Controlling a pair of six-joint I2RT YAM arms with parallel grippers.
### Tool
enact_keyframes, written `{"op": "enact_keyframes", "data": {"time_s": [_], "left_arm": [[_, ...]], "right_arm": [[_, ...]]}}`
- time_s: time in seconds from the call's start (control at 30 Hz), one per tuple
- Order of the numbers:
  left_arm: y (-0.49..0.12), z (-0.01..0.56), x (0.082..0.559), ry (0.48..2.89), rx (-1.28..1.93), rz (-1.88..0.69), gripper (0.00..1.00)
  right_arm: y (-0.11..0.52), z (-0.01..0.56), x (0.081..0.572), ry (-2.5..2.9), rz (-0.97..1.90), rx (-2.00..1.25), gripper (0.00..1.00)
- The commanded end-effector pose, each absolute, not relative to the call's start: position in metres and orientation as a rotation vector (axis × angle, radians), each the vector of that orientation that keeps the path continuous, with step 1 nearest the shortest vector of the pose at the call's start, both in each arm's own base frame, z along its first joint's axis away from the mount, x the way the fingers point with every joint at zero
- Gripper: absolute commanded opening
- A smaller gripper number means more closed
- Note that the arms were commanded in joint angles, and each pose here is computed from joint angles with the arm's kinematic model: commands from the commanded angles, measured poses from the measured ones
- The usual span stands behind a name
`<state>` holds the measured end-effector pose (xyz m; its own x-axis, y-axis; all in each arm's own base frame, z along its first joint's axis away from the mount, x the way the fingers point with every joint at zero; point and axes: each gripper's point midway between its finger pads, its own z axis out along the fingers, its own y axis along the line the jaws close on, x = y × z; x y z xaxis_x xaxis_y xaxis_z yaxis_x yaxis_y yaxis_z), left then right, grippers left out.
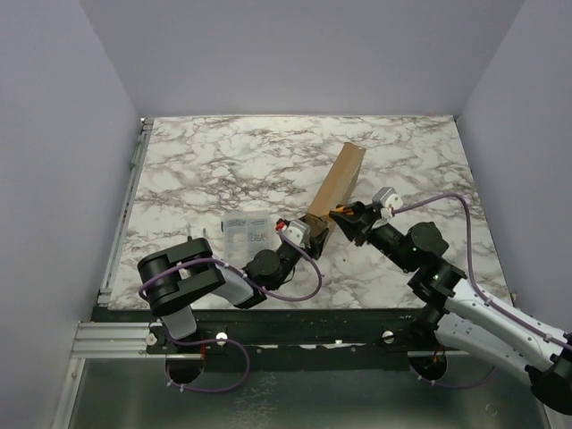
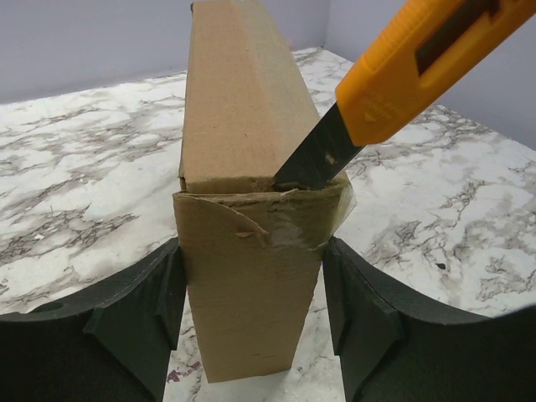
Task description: Unpack the express box
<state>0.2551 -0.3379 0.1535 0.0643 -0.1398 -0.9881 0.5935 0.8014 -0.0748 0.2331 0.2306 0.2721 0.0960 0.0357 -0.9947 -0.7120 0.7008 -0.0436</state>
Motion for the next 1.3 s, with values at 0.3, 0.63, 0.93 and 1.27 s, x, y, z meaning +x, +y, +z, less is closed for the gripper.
{"op": "enact_keyframes", "data": {"time_s": [0.3, 0.63, 0.93, 1.27], "left_arm": [[-0.326, 0.133, 0.256, 1.462, 0.426, -0.512, 0.21], [-0.326, 0.135, 0.255, 1.459, 0.425, -0.515, 0.21], [-0.326, 0.134, 0.255, 1.462, 0.427, -0.513, 0.2], [-0.326, 0.132, 0.254, 1.464, 0.434, -0.513, 0.2]], "right_arm": [[0.205, 0.271, 0.231, 1.445, 0.514, -0.589, 0.01], [0.215, 0.214, 0.237, 1.575, 0.503, -0.65, 0.01], [0.197, 0.278, 0.23, 1.431, 0.492, -0.565, 0.01], [0.203, 0.264, 0.231, 1.457, 0.504, -0.592, 0.01]]}}
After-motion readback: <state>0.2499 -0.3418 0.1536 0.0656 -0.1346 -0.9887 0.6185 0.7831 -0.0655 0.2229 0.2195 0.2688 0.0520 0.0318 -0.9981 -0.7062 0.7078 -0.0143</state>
